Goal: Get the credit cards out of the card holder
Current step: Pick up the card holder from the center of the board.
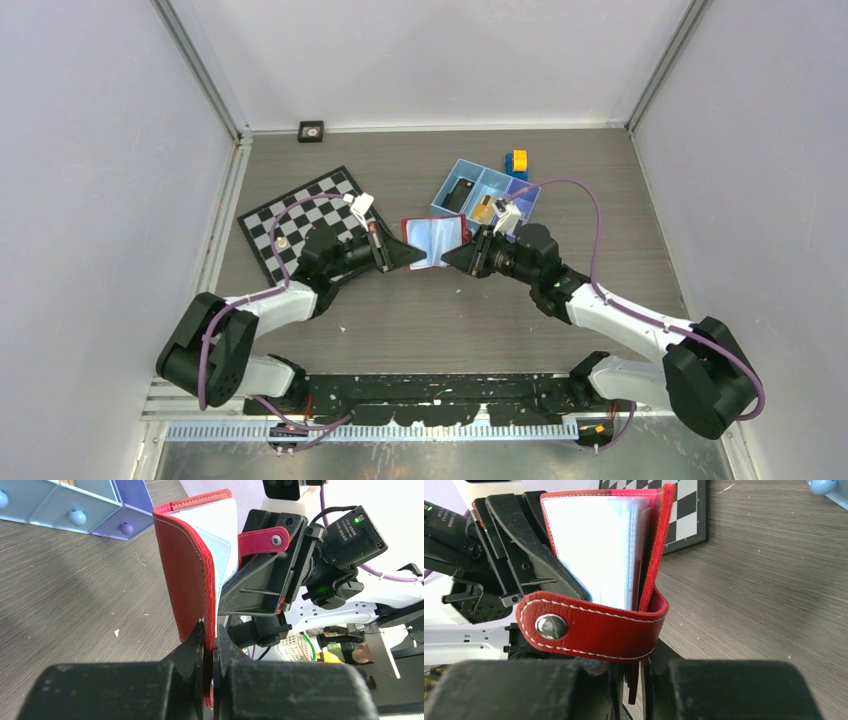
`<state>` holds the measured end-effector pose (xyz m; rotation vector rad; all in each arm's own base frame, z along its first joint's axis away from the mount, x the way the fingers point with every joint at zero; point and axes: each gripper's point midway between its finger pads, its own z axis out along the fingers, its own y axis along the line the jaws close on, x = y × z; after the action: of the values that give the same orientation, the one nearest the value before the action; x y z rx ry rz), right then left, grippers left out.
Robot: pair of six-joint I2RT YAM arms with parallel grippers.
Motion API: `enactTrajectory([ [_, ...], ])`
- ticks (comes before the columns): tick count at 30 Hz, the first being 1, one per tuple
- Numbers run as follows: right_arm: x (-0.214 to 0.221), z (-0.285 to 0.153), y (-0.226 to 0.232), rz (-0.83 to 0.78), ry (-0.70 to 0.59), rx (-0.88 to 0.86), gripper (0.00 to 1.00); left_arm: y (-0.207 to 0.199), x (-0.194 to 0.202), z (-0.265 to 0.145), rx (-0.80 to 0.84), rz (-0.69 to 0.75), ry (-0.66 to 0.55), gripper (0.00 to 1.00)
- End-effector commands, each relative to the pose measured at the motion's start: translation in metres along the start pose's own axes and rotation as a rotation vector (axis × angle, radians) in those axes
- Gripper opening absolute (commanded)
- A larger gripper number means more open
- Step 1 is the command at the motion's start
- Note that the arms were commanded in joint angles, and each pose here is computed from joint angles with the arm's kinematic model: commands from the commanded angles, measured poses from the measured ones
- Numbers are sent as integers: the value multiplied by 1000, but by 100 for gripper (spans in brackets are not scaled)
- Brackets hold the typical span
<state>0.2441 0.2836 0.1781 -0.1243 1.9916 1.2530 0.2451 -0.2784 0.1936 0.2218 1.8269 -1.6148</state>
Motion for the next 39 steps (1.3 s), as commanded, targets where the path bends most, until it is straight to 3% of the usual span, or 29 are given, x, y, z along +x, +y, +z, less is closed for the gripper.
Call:
enactTrajectory([
  [1, -12, 3, 18, -70, -26, -37, 14, -13, -8, 4, 35, 65, -9, 0],
  [2, -12, 3, 18, -72, -26, -38, 12, -8, -7, 4, 6, 60, -6, 6],
  [4, -12, 2, 19, -76, -26, -41, 10, 2, -6, 3, -56, 55, 1, 29],
  [5, -12, 2, 20, -77, -25, -44, 9, 6, -5, 1, -80, 59, 0, 46],
  [7, -9, 3, 23, -84, -15, -59, 7, 12, -5, -2, -122, 65, -7, 65],
  [8, -8, 3, 25, -86, -10, -67, 7, 14, -5, -3, -133, 66, -9, 72],
  [11, -2, 6, 32, -93, 13, -99, 6, 16, -3, -1, -138, 64, 2, 78],
  [16, 5, 8, 42, -111, 39, -136, 6, 23, 4, 6, -141, 42, 40, 77],
  [19, 7, 10, 42, -115, 49, -133, 6, 21, 4, 8, -125, 38, 46, 70],
  [20, 7, 10, 41, -114, 50, -129, 6, 20, 4, 8, -122, 40, 46, 63],
  [24, 3, 7, 38, -115, 20, -103, 27, 26, 3, 7, -157, 34, 41, 31],
  [27, -6, 0, 32, -120, -35, -55, 44, 31, 2, 5, -177, 25, 32, 25],
  [30, -15, -9, 24, -123, -99, -2, 53, 32, 0, 3, -179, 12, 22, 24],
  [33, -21, -15, 20, -126, -139, 27, 51, 32, -2, 2, -168, 3, 15, 24],
  [39, -19, -11, 16, -115, -119, 47, 29, 27, -5, 1, -133, -3, 2, 24],
])
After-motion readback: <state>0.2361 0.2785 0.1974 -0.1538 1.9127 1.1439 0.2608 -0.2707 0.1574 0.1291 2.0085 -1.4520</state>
